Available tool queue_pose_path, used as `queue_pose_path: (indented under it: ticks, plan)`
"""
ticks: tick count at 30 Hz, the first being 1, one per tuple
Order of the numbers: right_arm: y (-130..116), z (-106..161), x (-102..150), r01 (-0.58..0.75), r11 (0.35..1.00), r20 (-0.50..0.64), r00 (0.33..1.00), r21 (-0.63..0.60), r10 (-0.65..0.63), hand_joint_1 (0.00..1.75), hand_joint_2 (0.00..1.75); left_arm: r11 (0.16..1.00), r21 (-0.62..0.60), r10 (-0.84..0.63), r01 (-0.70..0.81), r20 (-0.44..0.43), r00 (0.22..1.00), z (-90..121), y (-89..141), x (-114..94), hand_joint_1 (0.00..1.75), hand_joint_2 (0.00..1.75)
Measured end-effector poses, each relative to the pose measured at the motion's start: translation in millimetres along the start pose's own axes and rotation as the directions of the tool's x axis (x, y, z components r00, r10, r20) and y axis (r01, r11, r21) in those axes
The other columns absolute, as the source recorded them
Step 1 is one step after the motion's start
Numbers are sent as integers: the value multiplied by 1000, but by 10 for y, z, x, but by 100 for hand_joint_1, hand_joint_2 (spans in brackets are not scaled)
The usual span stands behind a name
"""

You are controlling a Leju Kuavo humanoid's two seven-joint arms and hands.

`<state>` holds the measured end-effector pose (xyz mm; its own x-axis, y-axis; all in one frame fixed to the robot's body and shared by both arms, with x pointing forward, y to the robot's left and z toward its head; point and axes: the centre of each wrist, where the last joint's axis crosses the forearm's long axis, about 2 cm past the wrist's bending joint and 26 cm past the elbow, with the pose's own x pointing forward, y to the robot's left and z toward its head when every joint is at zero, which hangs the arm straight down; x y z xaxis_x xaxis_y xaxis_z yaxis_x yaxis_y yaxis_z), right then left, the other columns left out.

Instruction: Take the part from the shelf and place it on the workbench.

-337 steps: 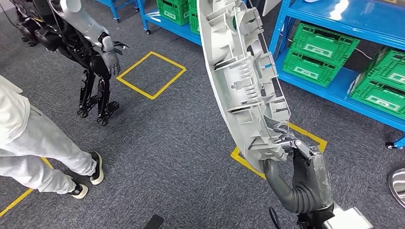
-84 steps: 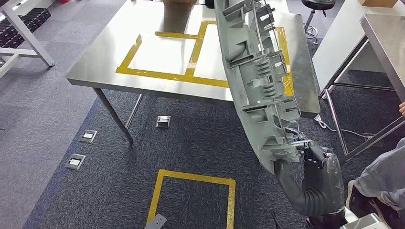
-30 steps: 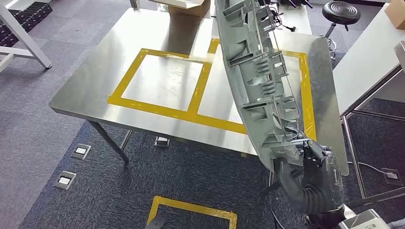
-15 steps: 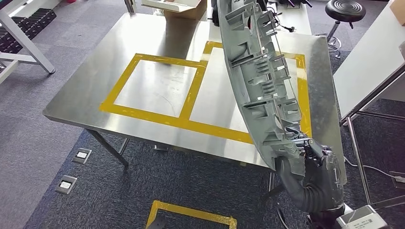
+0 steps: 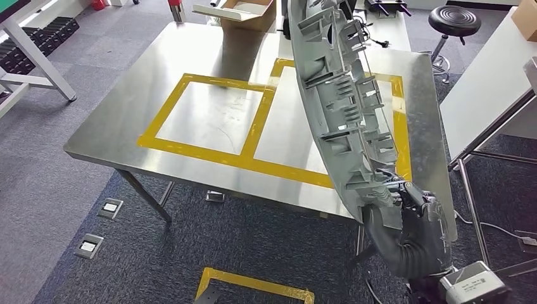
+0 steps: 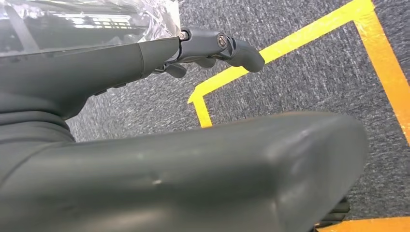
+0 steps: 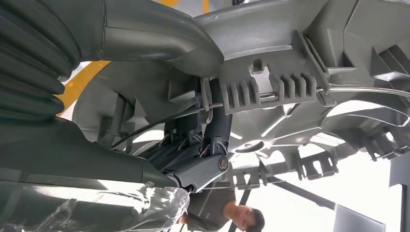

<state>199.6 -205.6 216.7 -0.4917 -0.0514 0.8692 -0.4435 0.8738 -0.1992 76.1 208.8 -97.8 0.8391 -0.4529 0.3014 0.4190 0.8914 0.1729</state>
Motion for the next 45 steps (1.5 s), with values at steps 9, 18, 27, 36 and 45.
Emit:
queue_pose_path:
  ticks: [9,18,27,36,45]
  plan:
    - [-130,-313,-97,-51,993,-223,972,103,73,175,175,999,0,-47,47,0,999,-15,33,111,0,175]
    - [-392,-910,-436,-283,934,-444,823,219,353,175,175,990,-36,-134,135,27,991,-20,13,365,0,175]
    - [-474,-1276,-675,-444,848,-506,681,291,530,175,175,985,-45,-164,165,32,986,-13,-22,423,0,175]
    - [-301,-1581,-886,-549,718,-469,544,428,696,175,175,976,-36,-212,213,30,977,-18,-3,450,0,175]
    - [-7,-1664,-957,-542,687,-418,547,484,726,175,175,975,-34,-220,221,29,975,-18,-3,454,0,175]
